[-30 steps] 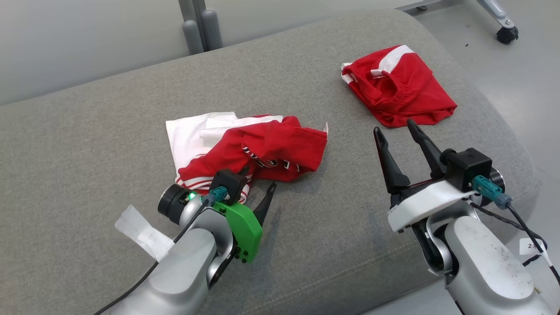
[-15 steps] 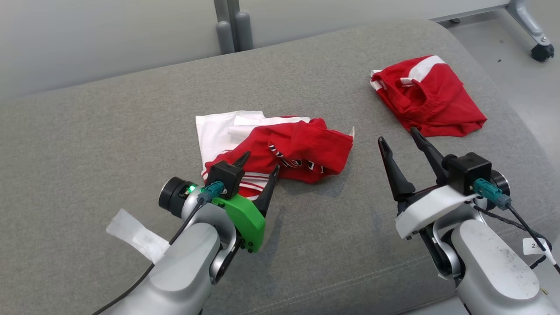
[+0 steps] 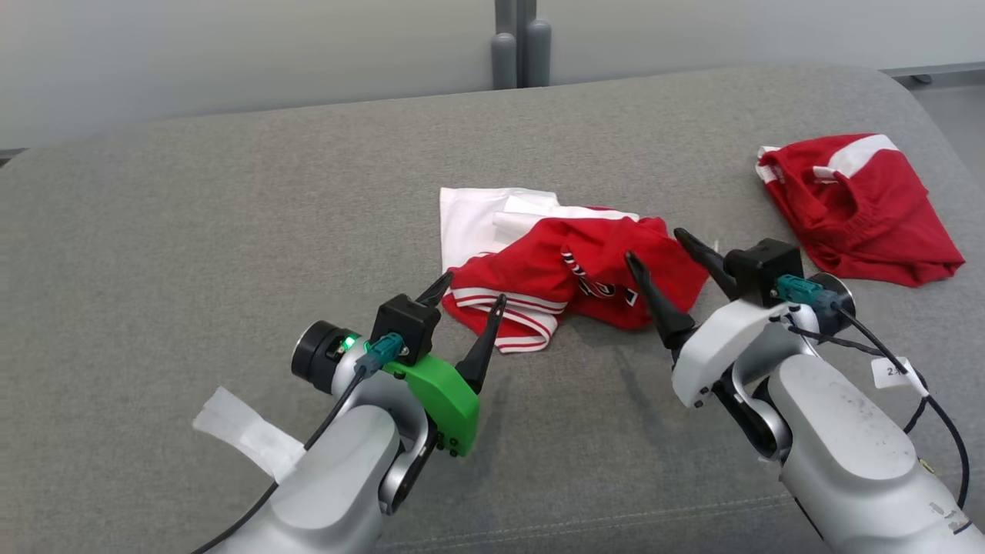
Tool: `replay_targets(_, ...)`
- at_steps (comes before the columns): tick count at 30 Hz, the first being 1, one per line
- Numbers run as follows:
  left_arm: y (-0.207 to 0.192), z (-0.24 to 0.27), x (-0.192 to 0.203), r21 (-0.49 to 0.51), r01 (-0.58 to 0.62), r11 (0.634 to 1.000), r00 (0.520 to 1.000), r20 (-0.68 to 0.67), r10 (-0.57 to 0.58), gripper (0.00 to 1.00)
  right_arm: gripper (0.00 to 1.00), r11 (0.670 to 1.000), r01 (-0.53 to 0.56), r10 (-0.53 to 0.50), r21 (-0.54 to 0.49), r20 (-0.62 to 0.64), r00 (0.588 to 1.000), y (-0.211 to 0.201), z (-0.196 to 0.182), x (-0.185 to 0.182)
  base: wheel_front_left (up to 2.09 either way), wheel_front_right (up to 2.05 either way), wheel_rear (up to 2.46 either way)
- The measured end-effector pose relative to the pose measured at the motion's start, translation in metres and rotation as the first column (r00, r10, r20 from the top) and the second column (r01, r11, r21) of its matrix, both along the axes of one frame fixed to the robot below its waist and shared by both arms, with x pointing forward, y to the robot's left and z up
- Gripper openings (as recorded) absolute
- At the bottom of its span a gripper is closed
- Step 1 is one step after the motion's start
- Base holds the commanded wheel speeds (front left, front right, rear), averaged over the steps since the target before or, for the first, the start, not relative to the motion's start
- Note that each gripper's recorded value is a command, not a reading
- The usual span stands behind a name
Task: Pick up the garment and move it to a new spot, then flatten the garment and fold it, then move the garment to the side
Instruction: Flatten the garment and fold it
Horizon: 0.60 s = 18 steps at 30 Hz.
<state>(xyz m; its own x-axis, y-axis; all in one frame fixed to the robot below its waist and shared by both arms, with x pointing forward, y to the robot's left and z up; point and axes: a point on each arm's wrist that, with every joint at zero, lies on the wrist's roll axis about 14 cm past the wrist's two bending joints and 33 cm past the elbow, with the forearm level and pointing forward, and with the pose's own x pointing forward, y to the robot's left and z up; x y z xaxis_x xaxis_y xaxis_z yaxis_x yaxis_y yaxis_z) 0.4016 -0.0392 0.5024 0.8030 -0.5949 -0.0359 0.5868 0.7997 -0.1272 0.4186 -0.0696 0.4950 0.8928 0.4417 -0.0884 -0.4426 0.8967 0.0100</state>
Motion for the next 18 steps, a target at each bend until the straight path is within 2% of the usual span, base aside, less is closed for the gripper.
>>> replay_targets(6,0.018,0.002,0.002,-0.012,-0.061,0.998,0.998,0.001,0.061,1.0,1.0,0.998,-0.041,0.034,-0.037,-0.163,0.986,0.013,-0.041,-0.004,0.0,0.0,0.0)
replay_targets(7,0.021,0.002,0.002,-0.012,-0.07,0.997,0.998,-0.002,0.07,1.0,0.56,0.998,-0.047,0.041,-0.033,-0.175,0.984,0.014,-0.044,-0.004,0.0,0.0,0.0)
replay_targets(10,0.028,-0.003,0.004,-0.013,-0.104,0.994,0.994,-0.019,0.104,1.0,0.0,0.997,-0.062,0.053,-0.036,-0.203,0.978,0.017,-0.053,-0.006,0.0,0.0,0.0)
replay_targets(18,0.026,-0.011,0.004,-0.019,-0.113,0.993,0.993,-0.046,0.112,1.0,0.0,0.999,-0.005,-0.009,-0.053,-0.259,0.966,-0.008,-0.071,-0.012,0.0,0.0,0.0)
